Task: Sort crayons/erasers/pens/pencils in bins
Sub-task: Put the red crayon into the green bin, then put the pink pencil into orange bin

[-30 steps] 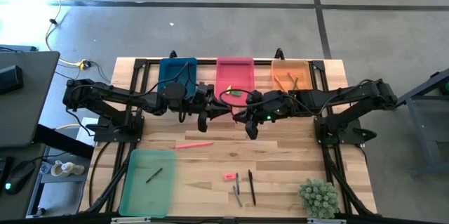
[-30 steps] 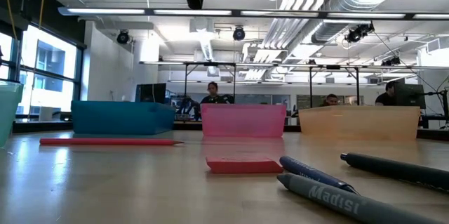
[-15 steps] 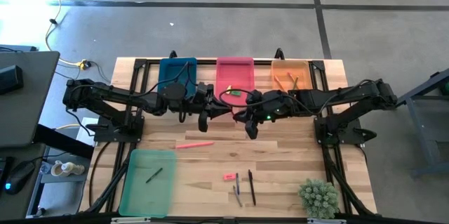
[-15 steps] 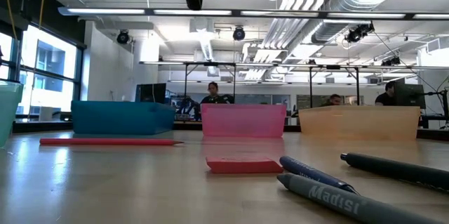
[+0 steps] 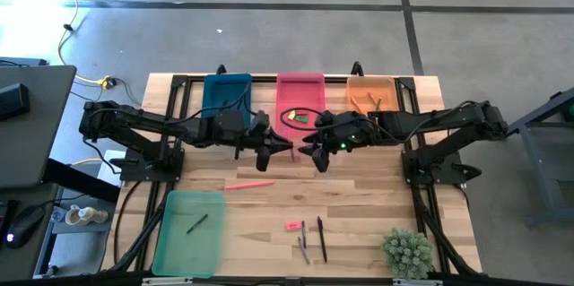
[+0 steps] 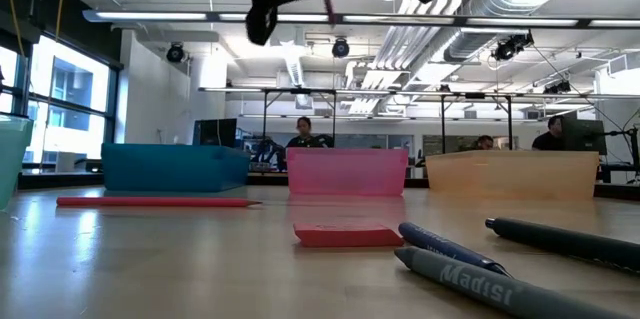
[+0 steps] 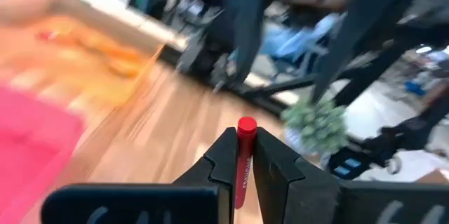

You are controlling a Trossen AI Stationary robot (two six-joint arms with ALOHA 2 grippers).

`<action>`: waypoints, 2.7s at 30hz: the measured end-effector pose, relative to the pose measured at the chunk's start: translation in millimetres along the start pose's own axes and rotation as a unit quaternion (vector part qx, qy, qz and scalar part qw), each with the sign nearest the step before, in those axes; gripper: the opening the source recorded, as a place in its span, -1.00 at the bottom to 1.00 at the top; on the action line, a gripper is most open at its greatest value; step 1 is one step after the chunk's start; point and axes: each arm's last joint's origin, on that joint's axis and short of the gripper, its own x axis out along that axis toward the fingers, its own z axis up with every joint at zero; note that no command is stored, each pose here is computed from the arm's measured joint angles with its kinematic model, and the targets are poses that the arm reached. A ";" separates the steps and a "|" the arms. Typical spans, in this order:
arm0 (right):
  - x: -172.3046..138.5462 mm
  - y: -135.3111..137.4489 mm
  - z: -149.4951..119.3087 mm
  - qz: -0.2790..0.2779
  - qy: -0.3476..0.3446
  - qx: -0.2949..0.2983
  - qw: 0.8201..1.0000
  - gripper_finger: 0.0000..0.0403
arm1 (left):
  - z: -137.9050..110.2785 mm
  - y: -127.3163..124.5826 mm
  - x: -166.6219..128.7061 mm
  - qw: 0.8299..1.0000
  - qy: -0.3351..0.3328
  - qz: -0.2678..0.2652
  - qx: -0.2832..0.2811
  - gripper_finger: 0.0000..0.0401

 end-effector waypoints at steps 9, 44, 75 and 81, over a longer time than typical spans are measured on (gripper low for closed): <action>-0.1 -13.1 -4.6 -0.037 0.044 -0.012 0.998 -0.07 | -9.3 0.3 -28.2 0.991 0.083 0.087 -0.051 -0.90; 0.1 -31.5 -0.6 -0.071 0.064 -0.069 0.993 -0.07 | -123.2 -85.1 -140.7 0.817 0.411 0.307 -0.265 -0.90; -1.3 -35.3 -7.3 -0.089 0.100 -0.072 0.988 -0.07 | -146.5 -99.3 -123.6 0.789 0.460 0.311 -0.262 -0.28; -1.3 -35.3 -7.2 -0.089 0.100 -0.071 0.989 -0.07 | -114.2 -102.0 -128.7 0.855 0.385 0.269 -0.221 -0.35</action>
